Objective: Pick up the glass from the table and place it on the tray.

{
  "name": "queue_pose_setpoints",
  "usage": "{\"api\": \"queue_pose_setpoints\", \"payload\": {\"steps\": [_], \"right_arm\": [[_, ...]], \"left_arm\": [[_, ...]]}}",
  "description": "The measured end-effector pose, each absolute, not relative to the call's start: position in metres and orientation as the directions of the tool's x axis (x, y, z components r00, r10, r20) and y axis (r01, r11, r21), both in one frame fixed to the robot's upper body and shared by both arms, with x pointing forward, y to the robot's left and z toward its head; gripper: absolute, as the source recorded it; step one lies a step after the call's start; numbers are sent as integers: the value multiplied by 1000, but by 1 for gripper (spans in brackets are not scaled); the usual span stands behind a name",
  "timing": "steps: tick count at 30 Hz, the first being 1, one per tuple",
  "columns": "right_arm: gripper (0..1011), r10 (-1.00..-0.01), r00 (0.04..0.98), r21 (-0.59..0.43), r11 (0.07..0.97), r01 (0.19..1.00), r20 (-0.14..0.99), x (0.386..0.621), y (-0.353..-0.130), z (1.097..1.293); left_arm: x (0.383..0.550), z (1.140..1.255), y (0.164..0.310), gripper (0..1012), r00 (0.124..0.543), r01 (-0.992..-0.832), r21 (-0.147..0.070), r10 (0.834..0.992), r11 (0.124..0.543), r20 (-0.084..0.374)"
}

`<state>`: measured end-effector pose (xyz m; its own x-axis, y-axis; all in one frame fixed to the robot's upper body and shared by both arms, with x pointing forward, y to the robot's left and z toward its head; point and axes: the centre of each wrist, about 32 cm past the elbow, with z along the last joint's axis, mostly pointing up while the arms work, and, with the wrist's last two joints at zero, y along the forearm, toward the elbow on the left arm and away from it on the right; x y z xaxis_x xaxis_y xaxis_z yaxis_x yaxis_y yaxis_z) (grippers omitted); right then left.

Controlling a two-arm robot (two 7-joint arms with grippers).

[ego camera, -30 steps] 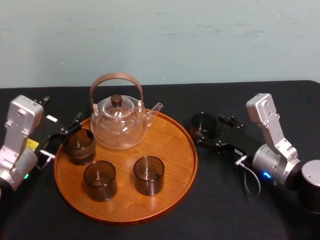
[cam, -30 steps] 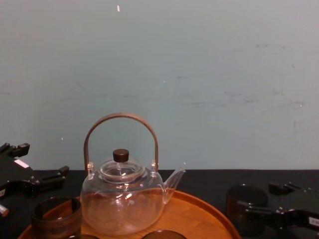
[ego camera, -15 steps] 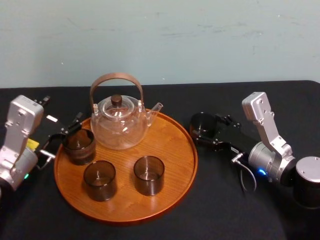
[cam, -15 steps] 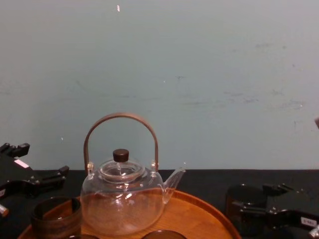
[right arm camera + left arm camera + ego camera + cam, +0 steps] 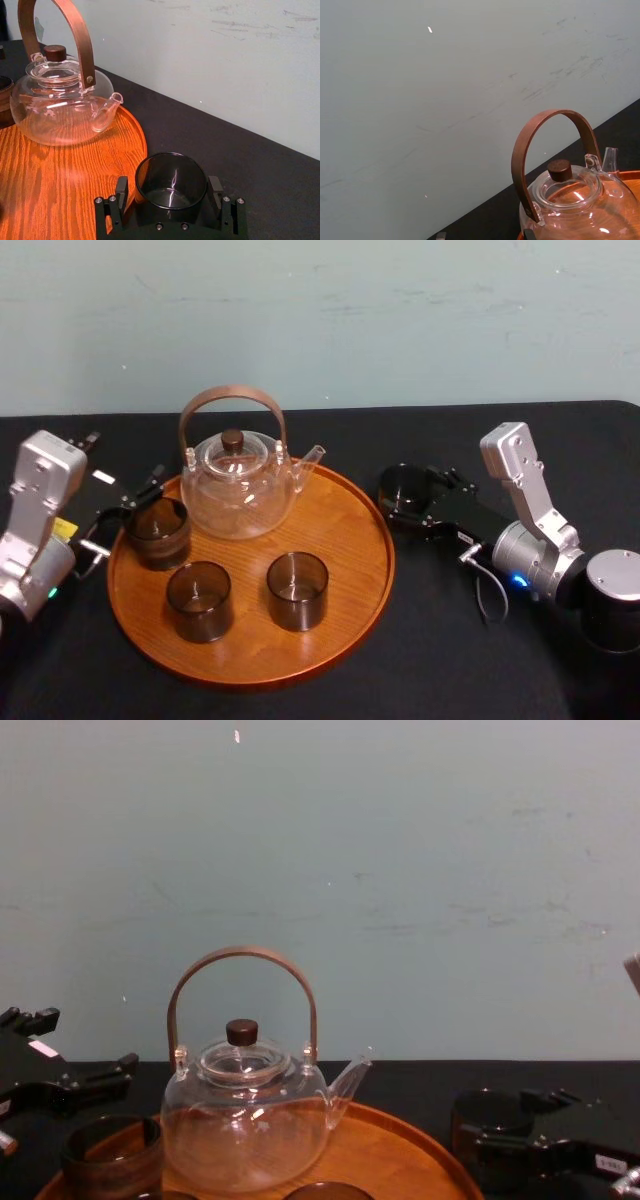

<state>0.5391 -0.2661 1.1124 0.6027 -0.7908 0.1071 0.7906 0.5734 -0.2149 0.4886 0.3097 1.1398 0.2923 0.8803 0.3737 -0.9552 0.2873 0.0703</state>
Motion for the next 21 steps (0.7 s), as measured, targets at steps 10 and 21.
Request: {"api": "queue_pose_setpoints", "payload": {"steps": [10, 21], "right_arm": [[1002, -789, 605, -209, 577, 789, 107, 543, -265, 1110], [1002, -790, 604, -212, 575, 790, 109, 543, -265, 1109]], "left_arm": [[489, 1140, 310, 1001, 292, -955, 70, 880, 287, 374], [489, 1140, 310, 1002, 292, -955, 70, 880, 287, 374]]}}
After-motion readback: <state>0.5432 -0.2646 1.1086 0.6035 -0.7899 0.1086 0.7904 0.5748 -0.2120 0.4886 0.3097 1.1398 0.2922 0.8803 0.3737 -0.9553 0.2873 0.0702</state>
